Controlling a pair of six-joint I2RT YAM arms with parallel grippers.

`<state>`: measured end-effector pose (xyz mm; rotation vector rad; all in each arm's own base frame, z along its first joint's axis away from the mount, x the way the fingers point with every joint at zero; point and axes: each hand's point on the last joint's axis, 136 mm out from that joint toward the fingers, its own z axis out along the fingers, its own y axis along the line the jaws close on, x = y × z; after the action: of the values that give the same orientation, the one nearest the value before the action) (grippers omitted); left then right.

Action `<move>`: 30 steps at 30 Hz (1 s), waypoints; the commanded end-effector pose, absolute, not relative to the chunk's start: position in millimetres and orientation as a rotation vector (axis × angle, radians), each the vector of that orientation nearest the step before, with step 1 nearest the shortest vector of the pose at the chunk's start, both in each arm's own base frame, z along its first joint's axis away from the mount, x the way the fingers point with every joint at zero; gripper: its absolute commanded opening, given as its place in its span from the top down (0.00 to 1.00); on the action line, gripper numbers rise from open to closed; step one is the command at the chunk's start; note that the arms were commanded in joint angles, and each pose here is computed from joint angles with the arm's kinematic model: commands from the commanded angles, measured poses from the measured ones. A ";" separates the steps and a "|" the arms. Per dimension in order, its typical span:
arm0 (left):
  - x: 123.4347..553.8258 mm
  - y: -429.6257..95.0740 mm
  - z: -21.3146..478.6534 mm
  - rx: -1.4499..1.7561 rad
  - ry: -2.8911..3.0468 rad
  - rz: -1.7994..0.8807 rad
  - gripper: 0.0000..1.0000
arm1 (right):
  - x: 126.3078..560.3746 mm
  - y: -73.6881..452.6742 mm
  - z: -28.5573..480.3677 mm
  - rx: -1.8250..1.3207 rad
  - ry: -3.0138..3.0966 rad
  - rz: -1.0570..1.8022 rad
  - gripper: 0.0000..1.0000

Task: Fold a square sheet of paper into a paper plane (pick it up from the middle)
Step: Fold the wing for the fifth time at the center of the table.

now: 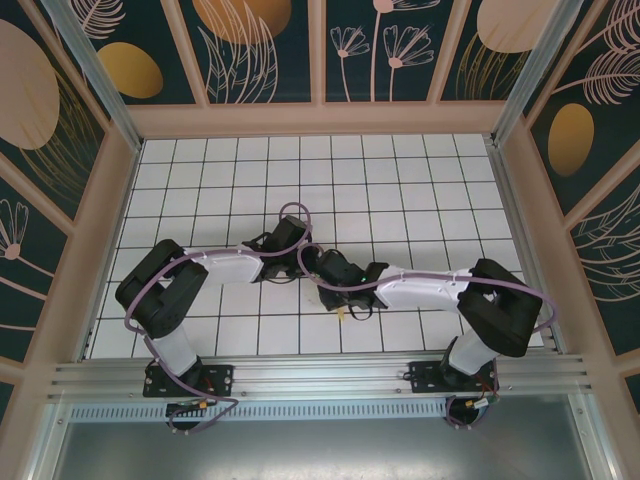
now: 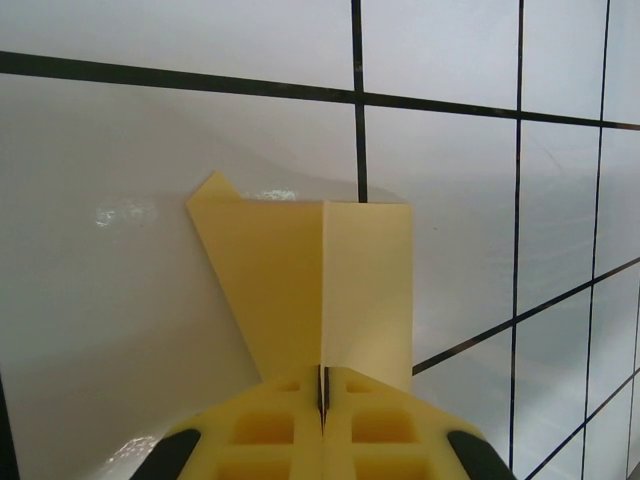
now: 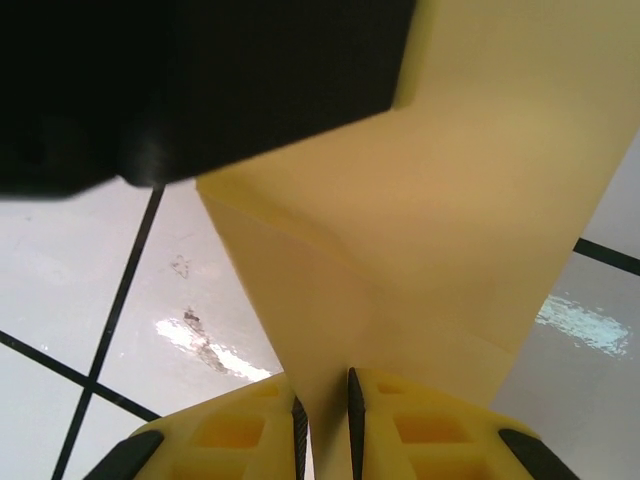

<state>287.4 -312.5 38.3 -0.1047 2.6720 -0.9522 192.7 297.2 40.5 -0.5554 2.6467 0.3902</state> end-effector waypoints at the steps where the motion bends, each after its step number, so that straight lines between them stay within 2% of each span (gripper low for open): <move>1: 288.1 -313.5 41.7 -0.093 2.668 -0.959 0.96 | 192.0 296.1 45.1 -0.531 2.662 0.350 0.79; 5: 288.4 -313.7 42.1 -0.092 2.667 -0.962 0.97 | 191.7 289.3 36.8 -0.504 2.700 0.293 0.81; 10: 288.5 -314.4 43.1 -0.087 2.667 -0.963 0.97 | 192.9 289.1 32.9 -0.483 2.710 0.293 0.91; 16: 288.2 -314.0 48.4 -0.087 2.657 -0.968 0.91 | 192.1 297.3 37.6 -0.462 2.693 0.494 0.99; 20: 292.7 -311.4 66.0 -0.103 2.608 -0.977 0.69 | 187.9 302.5 40.2 -0.453 2.676 0.701 0.99; 22: 294.0 -310.5 75.4 -0.105 2.583 -0.986 0.68 | 191.3 303.5 45.8 -0.430 2.647 0.781 0.99; 23: 294.8 -310.1 78.9 -0.107 2.571 -0.987 0.64 | 191.8 303.1 47.1 -0.423 2.638 0.819 0.99; 24: 295.4 -309.6 84.0 -0.108 2.557 -0.991 0.56 | 192.2 302.2 48.8 -0.414 2.628 0.863 0.99; 30: 291.4 -302.4 101.1 -0.112 2.486 -1.023 0.48 | 194.4 299.3 67.6 -0.386 2.551 1.060 0.99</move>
<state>292.7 -310.1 96.1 -0.0961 2.5197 -1.0238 194.8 285.3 41.8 -0.3733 2.6482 0.8569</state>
